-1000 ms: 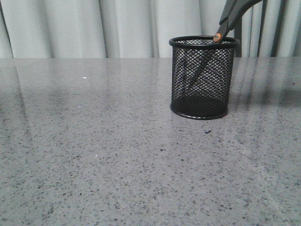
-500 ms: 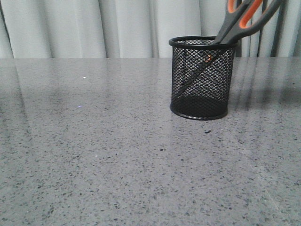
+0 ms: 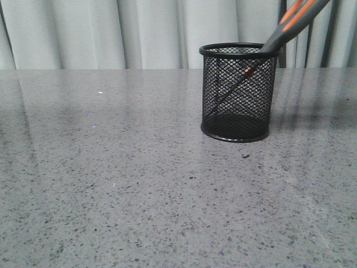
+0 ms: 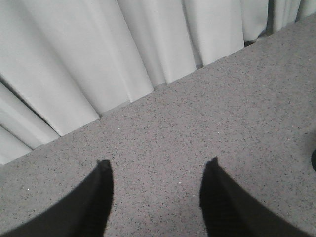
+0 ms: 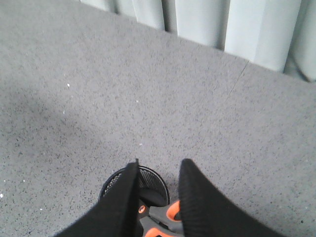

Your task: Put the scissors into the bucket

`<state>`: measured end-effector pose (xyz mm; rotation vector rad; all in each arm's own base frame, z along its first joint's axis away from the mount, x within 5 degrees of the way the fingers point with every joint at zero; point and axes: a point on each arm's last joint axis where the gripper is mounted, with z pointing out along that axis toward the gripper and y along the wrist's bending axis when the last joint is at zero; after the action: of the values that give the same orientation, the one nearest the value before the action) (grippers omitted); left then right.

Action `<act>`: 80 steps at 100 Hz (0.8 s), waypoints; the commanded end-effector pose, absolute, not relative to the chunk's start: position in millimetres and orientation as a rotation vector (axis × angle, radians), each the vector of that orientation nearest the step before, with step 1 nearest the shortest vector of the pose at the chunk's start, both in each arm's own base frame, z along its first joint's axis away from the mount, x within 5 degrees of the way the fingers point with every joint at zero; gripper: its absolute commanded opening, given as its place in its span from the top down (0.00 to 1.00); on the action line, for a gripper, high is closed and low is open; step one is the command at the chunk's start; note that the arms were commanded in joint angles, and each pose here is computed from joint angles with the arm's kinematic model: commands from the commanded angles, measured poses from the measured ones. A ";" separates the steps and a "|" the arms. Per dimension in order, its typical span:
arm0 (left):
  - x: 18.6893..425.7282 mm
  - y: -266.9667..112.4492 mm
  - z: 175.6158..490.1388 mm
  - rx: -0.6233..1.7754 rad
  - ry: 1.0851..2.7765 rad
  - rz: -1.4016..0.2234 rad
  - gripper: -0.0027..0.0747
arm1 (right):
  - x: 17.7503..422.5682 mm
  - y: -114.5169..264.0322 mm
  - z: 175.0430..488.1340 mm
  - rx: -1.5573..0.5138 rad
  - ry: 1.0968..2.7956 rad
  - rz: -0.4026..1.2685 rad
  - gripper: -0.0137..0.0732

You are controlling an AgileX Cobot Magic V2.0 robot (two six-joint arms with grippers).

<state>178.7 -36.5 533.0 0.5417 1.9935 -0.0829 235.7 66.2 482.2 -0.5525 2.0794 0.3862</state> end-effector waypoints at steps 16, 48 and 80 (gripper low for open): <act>177.4 -40.5 538.2 0.512 1.902 -0.147 0.99 | 210.9 60.3 499.6 -0.433 1.847 0.383 0.90; 151.4 -30.0 492.4 0.346 1.664 -0.092 0.99 | 164.7 32.8 429.6 -0.154 1.580 0.241 0.90; 102.2 -14.1 376.6 0.190 1.489 -0.024 0.99 | 104.4 13.9 333.2 -0.048 1.498 0.162 0.90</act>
<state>114.2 -20.0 384.5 0.2742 1.6541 -0.0437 117.1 21.4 339.5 -0.1004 1.6129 0.2045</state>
